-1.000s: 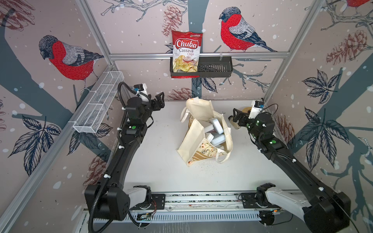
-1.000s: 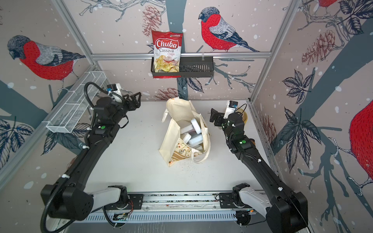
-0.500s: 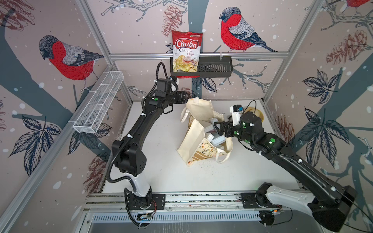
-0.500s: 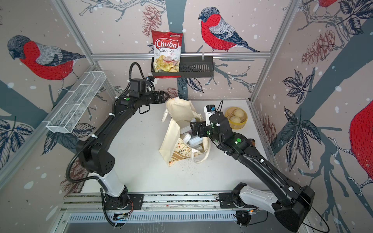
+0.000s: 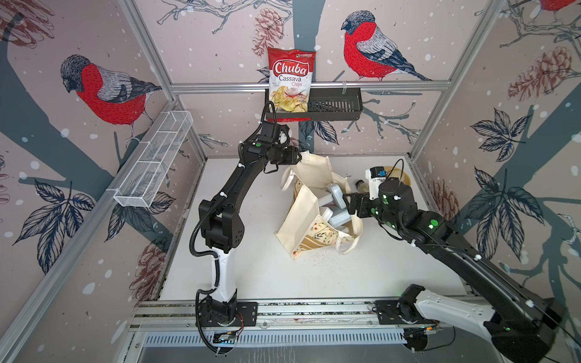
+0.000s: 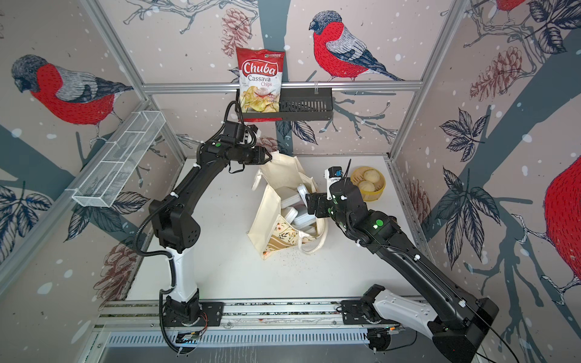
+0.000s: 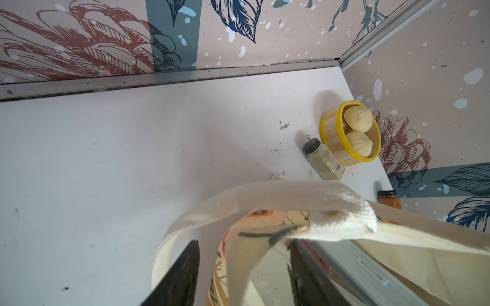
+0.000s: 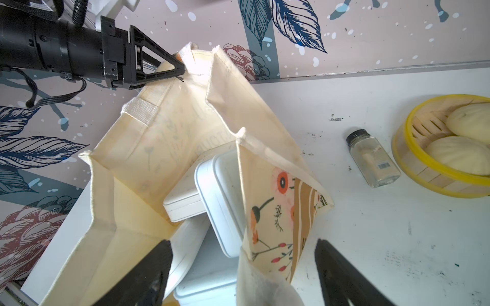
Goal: Take out the pencil case from the canvas bag
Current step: Pick up the canvas bag from the center of the board.
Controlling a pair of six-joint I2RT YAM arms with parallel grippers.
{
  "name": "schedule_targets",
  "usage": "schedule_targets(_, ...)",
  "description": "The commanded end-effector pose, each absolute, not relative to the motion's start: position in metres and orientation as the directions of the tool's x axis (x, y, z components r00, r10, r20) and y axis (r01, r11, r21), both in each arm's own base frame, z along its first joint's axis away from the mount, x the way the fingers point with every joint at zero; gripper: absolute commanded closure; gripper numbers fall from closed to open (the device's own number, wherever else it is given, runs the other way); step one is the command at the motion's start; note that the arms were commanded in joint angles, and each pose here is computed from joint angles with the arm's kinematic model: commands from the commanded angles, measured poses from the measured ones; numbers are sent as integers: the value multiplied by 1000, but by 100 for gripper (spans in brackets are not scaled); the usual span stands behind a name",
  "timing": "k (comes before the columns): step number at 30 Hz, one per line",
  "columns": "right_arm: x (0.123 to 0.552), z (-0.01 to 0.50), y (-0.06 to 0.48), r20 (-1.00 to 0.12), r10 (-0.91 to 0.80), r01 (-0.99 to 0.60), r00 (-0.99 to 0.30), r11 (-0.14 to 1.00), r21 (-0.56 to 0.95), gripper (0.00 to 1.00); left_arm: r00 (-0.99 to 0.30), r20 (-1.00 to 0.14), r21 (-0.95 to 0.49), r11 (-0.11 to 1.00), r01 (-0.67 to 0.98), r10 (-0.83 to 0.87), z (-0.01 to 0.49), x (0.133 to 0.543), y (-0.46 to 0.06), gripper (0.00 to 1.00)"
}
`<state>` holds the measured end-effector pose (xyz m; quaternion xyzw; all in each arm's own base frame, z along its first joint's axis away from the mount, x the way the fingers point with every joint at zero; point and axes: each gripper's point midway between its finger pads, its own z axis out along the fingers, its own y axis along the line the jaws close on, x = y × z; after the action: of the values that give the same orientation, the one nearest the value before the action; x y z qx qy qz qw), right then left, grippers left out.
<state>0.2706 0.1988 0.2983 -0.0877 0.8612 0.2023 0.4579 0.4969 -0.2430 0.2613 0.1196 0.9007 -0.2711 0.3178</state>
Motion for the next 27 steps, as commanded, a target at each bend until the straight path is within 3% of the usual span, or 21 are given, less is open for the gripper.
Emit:
schedule_targets(1,271,297,196,-822,20,-331,-570,909,252,15,-780,-622,-416,814,405,71,259,489,-245,51)
schedule_targets(9,270,292,194,-798,-5,-332,-602,911,244,17,-795,-600,-465,767,442,94,255,480,-255,73)
schedule_targets(14,274,291,198,-797,-1,-342,-604,904,258,20,-784,-610,-454,760,465,114,255,481,-257,100)
schedule_targets(20,284,287,214,-785,-17,-363,-619,893,267,21,-709,-693,-338,810,479,130,280,495,-243,100)
schedule_targets(27,300,306,234,-804,-8,-389,-595,878,279,16,-640,-759,-245,858,452,121,308,516,-212,100)
